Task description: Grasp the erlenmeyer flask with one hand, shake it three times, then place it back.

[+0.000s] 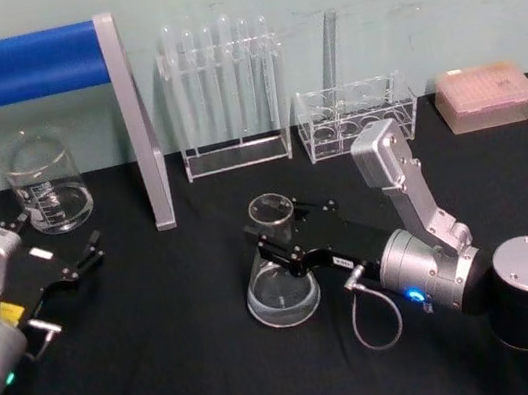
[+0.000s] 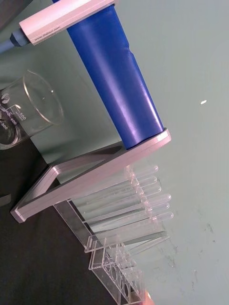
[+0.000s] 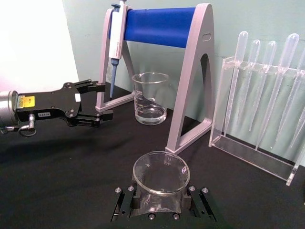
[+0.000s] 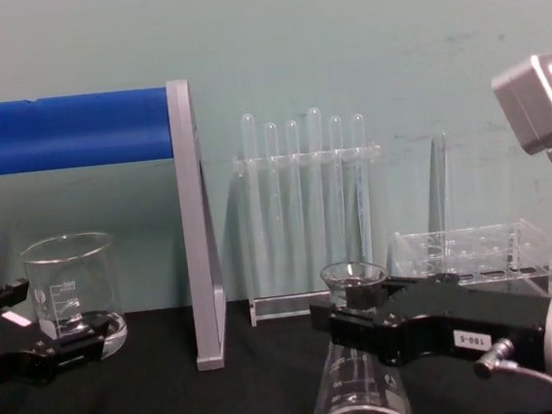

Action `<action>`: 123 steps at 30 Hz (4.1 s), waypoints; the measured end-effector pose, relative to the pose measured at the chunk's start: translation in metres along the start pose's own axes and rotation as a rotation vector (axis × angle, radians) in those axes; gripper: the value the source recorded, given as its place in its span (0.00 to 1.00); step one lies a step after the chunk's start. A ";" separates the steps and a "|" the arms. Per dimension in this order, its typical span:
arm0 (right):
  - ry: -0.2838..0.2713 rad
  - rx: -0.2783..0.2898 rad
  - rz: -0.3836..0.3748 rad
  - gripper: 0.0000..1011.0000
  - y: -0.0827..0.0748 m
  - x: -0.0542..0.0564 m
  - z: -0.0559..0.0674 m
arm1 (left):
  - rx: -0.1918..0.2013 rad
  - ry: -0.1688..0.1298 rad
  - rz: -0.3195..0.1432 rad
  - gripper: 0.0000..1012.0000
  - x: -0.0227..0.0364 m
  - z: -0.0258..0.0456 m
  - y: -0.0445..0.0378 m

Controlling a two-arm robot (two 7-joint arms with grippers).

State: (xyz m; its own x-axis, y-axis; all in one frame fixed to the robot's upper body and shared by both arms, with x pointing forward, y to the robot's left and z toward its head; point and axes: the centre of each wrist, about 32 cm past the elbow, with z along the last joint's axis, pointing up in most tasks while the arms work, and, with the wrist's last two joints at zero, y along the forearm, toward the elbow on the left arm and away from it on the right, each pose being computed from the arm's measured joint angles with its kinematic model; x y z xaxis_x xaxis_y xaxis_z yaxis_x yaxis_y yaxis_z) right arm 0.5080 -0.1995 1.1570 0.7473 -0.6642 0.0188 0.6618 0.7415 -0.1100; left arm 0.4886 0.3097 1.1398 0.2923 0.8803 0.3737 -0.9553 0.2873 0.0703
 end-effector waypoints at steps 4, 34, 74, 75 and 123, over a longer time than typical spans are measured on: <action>0.000 -0.001 0.000 0.44 0.000 0.000 0.000 | 0.000 0.000 0.000 0.99 0.0000 0.0000 0.0000; 0.000 -0.005 0.000 0.99 0.000 0.000 0.000 | 0.000 0.000 0.000 0.99 0.0000 0.0000 0.0000; -0.036 -0.063 -0.060 0.99 -0.079 0.025 0.003 | 0.000 0.000 0.000 0.99 0.0000 0.0000 0.0000; -0.035 -0.057 -0.093 0.99 -0.081 0.028 0.004 | 0.000 0.000 0.000 0.99 0.0000 0.0000 0.0000; -0.204 -0.029 -0.463 0.99 -0.035 0.036 -0.026 | 0.000 0.000 0.000 0.99 0.0000 0.0000 0.0000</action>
State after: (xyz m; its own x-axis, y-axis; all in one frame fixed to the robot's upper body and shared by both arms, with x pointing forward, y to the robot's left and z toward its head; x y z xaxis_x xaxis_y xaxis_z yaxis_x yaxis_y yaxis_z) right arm 0.5099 -0.2520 1.1358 0.3739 -0.8886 0.2656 0.9268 0.3686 -0.0713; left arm 0.4886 0.3097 1.1398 0.2923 0.8803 0.3737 -0.9553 0.2873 0.0703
